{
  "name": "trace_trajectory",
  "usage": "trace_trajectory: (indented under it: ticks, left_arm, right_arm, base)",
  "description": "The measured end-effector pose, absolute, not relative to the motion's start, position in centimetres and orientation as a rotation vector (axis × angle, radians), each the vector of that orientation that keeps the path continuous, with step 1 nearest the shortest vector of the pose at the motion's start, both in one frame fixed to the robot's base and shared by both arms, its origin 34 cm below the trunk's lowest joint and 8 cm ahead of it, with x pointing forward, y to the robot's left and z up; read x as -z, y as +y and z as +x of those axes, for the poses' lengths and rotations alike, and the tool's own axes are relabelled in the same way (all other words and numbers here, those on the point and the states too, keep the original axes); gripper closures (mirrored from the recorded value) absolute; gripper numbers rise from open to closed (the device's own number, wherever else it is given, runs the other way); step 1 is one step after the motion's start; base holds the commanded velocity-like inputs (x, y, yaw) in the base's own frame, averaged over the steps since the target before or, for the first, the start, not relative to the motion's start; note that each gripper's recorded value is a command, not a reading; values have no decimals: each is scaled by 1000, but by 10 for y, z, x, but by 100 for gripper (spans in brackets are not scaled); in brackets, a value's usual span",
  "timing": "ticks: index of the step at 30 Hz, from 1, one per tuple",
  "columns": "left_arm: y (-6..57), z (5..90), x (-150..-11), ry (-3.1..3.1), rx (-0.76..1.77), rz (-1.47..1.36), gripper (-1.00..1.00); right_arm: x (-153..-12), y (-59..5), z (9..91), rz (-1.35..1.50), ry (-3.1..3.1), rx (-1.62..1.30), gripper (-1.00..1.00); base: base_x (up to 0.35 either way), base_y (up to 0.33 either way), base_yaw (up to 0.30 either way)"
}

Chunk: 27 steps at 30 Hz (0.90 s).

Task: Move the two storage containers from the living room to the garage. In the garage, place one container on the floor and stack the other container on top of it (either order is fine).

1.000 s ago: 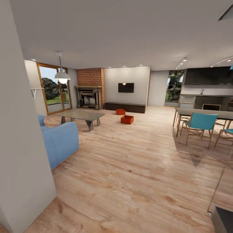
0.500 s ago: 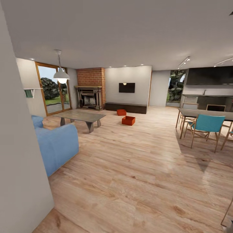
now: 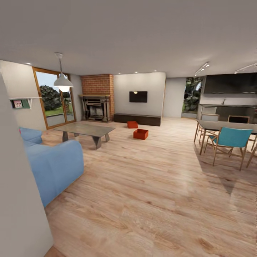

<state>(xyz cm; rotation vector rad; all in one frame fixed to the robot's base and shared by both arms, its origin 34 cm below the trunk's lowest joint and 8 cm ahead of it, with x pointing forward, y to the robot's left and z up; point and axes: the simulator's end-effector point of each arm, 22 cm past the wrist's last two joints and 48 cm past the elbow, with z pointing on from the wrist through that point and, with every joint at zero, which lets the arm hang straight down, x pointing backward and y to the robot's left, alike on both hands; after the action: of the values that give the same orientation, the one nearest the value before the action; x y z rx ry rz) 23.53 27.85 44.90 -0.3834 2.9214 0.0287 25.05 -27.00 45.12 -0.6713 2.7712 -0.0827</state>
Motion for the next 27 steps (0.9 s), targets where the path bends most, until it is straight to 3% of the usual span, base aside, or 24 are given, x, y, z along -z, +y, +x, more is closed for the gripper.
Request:
trace_trajectory:
  ticks: [20, 27]
  left_arm:
    - [279, 236, -449, 2917, -30, -382, -100]
    - [279, 236, -449, 2917, -30, -383, -100]
  right_arm:
    - [-451, -269, 251, -666, 2772, 81, -100]
    - [-451, -270, 251, -677, 2770, 84, -100]
  base:
    - [324, 106, -278]
    - [324, 31, -56]
